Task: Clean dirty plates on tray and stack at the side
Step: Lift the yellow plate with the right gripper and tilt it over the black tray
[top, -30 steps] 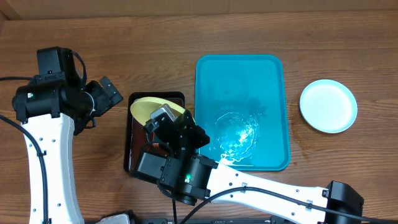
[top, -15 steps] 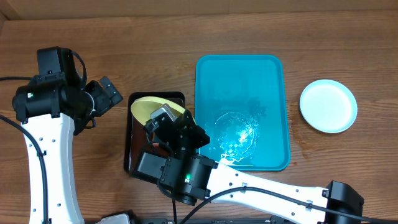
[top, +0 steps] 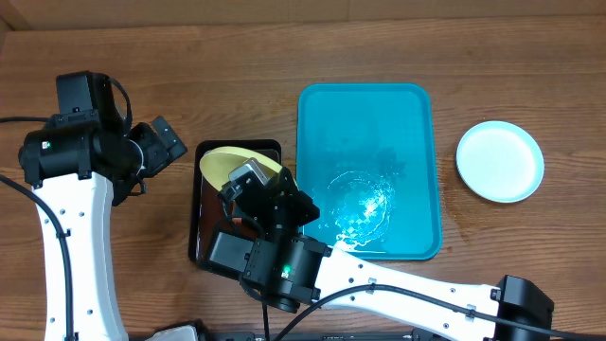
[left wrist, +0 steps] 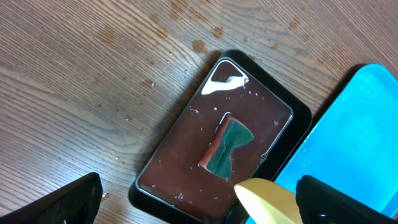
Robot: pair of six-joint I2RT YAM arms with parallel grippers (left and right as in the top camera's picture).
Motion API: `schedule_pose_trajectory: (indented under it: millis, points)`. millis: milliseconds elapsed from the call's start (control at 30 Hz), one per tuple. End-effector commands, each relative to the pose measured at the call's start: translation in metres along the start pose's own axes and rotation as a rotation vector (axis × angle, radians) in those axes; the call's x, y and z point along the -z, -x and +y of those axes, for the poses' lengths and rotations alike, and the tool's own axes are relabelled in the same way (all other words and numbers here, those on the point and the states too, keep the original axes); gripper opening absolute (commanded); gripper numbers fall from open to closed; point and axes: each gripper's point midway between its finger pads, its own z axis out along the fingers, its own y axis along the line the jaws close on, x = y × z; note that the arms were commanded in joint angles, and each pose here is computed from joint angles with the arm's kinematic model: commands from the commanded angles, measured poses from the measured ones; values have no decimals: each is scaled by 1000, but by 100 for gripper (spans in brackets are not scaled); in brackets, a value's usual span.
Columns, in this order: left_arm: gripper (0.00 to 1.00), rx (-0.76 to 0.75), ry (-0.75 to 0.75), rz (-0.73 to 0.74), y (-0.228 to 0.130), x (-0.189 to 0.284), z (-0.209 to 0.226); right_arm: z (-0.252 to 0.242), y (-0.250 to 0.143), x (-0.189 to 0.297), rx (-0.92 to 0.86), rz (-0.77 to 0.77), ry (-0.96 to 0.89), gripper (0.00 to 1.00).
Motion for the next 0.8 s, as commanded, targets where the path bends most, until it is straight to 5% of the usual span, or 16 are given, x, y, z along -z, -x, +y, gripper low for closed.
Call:
schedule_pose_trajectory:
  millis: [0,767]
  points:
    - [100,-12,-9,-6,4,1,-2,-9,9,3,-54,-22,-21,4]
    - [100,-12,-9,-6,4,1,-2,-11,9,0,-57,-17,-28,4]
